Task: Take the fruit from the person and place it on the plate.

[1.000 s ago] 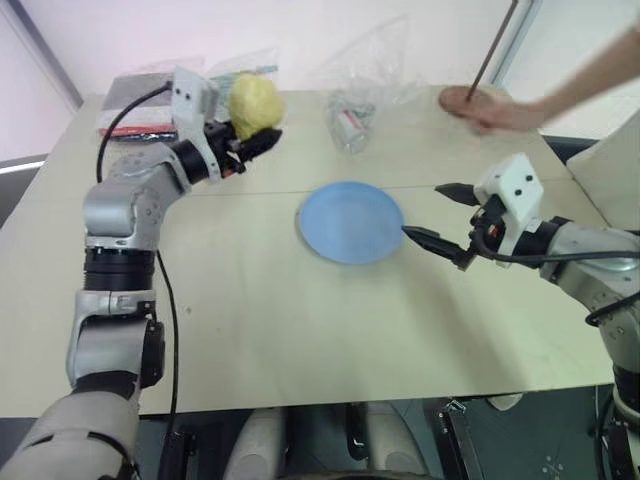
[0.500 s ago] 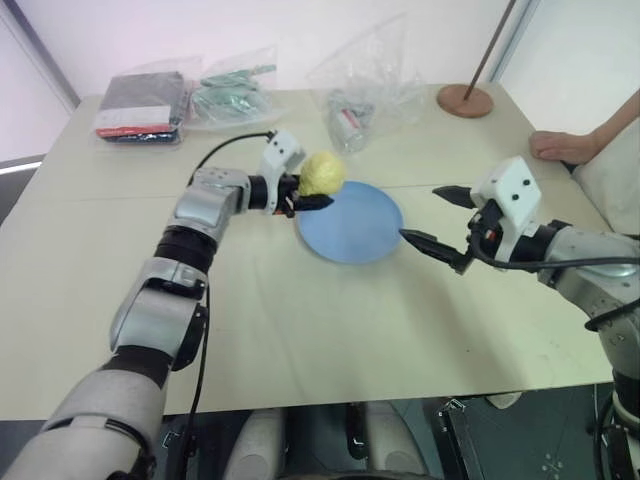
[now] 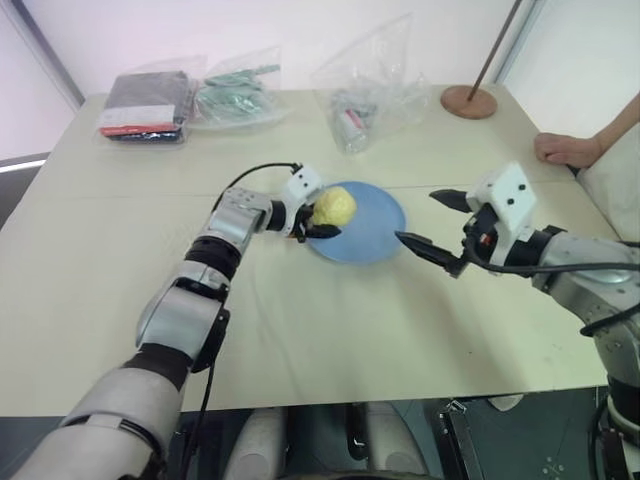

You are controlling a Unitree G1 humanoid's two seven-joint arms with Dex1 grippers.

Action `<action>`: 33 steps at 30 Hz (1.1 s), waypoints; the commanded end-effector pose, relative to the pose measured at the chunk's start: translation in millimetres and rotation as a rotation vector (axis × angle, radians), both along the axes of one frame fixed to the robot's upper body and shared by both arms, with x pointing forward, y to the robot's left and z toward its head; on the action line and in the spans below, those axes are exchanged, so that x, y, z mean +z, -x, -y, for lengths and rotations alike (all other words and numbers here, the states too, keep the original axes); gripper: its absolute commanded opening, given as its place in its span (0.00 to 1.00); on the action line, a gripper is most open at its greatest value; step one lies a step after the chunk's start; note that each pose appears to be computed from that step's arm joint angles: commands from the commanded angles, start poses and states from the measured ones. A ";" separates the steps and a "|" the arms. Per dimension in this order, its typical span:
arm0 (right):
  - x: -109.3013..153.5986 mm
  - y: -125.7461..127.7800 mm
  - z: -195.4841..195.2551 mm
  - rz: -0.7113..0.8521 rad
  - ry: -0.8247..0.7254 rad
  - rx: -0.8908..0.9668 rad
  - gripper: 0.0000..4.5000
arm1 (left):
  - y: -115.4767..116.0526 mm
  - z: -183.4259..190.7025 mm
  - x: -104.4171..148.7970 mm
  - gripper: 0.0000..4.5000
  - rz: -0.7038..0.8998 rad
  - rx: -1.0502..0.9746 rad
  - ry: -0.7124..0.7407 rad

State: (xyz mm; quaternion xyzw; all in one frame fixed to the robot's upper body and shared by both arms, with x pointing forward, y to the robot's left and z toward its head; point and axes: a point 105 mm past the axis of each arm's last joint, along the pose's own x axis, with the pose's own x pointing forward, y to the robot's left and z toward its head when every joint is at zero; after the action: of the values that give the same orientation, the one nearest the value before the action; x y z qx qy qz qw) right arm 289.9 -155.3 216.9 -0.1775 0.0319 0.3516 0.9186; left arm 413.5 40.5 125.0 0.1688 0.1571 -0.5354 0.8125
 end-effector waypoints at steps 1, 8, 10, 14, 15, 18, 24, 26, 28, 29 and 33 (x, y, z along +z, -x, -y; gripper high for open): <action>11.7 4.4 -0.9 0.051 -0.003 0.002 1.00 | -0.7 7.2 12.3 0.82 0.048 -0.044 -0.015; 11.8 4.7 -1.4 0.051 -0.005 0.000 1.00 | -0.5 9.7 13.9 0.99 0.047 -0.052 -0.006; 11.8 4.8 -1.9 0.051 -0.005 0.002 1.00 | -3.3 10.0 25.8 0.99 0.062 -0.044 0.028; 12.0 5.2 -2.7 0.052 -0.003 0.005 1.00 | -8.5 0.7 73.8 0.99 0.111 -0.021 0.147; 12.0 5.4 -2.8 0.052 -0.003 0.006 1.00 | -8.0 -1.3 78.7 0.99 0.114 -0.021 0.158; 12.0 5.7 -2.8 0.052 0.000 0.008 1.00 | 1.5 -20.9 104.7 0.99 0.143 -0.033 0.186; 10.3 5.4 -3.0 0.044 0.010 0.023 1.00 | 44.2 -70.4 127.2 0.99 0.143 -0.061 0.165; 8.3 4.8 -2.6 0.036 0.023 0.031 1.00 | 56.4 -90.1 126.1 0.99 0.149 -0.020 0.127; 5.9 3.9 -1.2 0.027 0.035 0.036 1.00 | 68.4 -107.1 120.2 0.99 0.146 0.015 0.079; 4.9 2.8 -0.2 0.021 0.037 0.036 1.00 | 74.5 -115.3 116.4 0.99 0.144 0.028 0.054; 2.6 -1.2 2.5 0.016 0.051 0.038 1.00 | 89.9 -135.9 110.8 0.99 0.145 0.080 0.012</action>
State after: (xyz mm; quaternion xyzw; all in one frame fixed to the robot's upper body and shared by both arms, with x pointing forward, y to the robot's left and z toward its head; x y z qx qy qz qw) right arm 290.6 -157.1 209.6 -0.1889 0.0510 0.3678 0.9091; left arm 330.3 175.6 217.0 0.1811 0.1330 -0.4940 0.8399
